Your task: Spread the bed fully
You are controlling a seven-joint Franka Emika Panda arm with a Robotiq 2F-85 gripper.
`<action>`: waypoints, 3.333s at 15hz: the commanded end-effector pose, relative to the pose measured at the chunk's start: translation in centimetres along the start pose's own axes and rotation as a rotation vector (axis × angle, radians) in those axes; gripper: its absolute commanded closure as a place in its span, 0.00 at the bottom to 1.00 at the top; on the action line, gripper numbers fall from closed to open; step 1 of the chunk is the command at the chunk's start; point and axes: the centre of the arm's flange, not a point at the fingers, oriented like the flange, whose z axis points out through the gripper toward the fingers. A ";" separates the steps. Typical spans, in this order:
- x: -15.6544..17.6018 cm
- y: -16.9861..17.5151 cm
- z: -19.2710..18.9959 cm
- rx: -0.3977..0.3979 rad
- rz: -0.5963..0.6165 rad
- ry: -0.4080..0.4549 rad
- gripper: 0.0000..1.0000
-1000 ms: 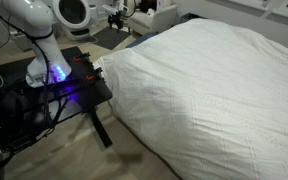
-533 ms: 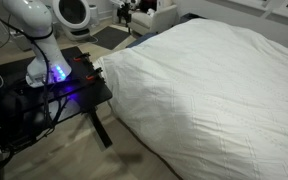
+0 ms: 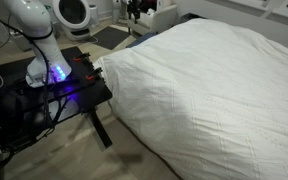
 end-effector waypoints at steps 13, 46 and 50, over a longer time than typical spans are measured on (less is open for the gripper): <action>4.4 4.6 -5.5 0.045 0.216 0.169 0.00; -6.8 6.6 3.1 -0.025 0.075 -0.237 0.00; -8.9 7.7 3.3 -0.016 0.046 -0.278 0.00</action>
